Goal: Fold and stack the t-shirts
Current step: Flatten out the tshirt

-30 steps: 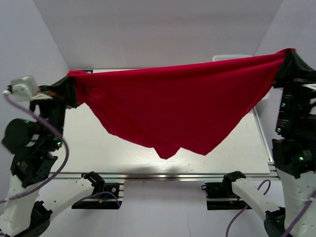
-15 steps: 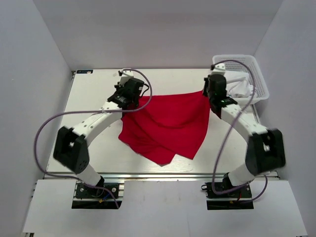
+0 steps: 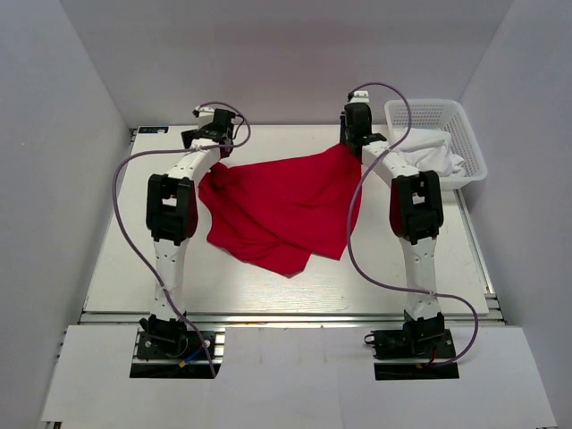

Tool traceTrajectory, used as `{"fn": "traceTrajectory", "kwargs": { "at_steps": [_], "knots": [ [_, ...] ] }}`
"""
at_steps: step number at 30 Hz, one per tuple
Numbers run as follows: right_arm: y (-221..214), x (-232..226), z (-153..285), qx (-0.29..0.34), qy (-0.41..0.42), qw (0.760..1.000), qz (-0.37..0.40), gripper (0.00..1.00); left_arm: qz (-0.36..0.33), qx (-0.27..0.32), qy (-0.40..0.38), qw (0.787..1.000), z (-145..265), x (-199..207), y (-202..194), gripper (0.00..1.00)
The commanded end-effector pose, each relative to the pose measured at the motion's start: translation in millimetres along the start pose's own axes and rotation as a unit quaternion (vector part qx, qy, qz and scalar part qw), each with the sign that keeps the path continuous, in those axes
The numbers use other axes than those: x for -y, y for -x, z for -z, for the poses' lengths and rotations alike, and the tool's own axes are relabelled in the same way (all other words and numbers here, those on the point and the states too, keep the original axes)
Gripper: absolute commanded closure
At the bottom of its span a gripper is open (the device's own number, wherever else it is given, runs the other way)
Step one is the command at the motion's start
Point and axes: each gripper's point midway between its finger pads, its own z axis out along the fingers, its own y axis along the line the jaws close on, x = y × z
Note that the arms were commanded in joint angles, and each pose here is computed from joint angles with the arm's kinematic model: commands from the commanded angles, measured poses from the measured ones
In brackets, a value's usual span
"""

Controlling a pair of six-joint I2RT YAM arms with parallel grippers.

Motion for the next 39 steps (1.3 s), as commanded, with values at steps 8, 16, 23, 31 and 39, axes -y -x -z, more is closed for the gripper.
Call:
{"fn": "traceTrajectory", "kwargs": {
  "at_steps": [8, 16, 23, 31, 39],
  "knots": [
    [47.7, -28.0, 77.6, 0.029, 0.136, 0.988, 0.066, 0.1, 0.05, -0.019, -0.092, 0.994, 37.9, -19.8, 50.3, 0.0],
    [-22.0, -29.9, 189.1, -0.017, 0.189, 0.981, 0.032, 0.1, 0.038, -0.014, -0.317, 0.948, 135.2, -5.5, 10.1, 0.0],
    [-134.6, -41.8, 265.7, -0.143, 0.251, 0.957, 0.026, 0.1, 0.001, -0.042, -0.527, 0.849, 239.3, 30.3, -67.2, 0.0],
    [-223.3, -53.8, 302.9, -0.232, 0.27, 0.93, 0.086, 0.11, -0.03, -0.064, -0.55, 0.832, 277.8, 16.5, -136.1, 0.0],
    [-250.6, -48.5, 274.1, -0.247, 0.186, 0.942, 0.129, 0.28, -0.032, -0.094, -0.525, 0.845, 270.7, 0.8, -173.8, 0.0]
  ]
}}
